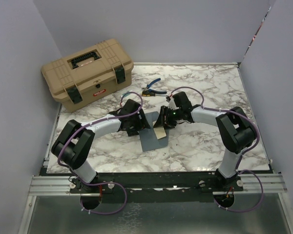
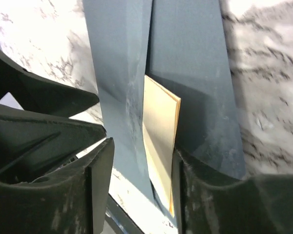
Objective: Place the letter into the envelope and seal it
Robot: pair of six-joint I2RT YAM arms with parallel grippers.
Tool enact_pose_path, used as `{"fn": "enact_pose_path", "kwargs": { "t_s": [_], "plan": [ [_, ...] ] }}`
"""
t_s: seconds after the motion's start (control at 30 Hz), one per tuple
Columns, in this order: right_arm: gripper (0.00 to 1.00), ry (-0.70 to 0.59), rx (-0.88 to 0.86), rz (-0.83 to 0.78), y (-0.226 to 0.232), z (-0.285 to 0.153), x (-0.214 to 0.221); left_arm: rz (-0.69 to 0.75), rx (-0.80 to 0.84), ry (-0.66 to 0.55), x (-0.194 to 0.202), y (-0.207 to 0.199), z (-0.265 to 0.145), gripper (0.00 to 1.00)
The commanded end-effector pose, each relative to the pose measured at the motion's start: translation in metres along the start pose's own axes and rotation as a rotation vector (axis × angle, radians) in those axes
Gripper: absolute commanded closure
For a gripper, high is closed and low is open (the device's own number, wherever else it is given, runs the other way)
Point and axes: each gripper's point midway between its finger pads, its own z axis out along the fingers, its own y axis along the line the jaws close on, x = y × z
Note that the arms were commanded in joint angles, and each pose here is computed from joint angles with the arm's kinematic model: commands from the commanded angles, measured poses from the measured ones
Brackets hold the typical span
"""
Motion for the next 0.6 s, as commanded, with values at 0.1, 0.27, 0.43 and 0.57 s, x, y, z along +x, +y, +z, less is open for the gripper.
{"fn": "enact_pose_path", "kwargs": {
  "t_s": [0.1, 0.27, 0.43, 0.57],
  "plan": [
    [0.36, -0.03, 0.172, -0.035, -0.011, -0.025, -0.003, -0.007, -0.157, 0.054, 0.026, 0.047, 0.008, 0.21],
    [0.46, 0.02, 0.201, -0.018, -0.02, -0.02, 0.004, 0.008, -0.154, 0.054, 0.025, 0.046, 0.009, 0.2],
    [0.62, 0.066, 0.182, 0.019, -0.024, -0.009, 0.012, 0.019, -0.139, 0.065, 0.025, 0.041, 0.009, 0.21],
    [0.73, 0.077, 0.16, 0.038, -0.026, -0.002, 0.016, 0.026, -0.122, 0.076, 0.026, 0.038, 0.01, 0.24]
  ]
}}
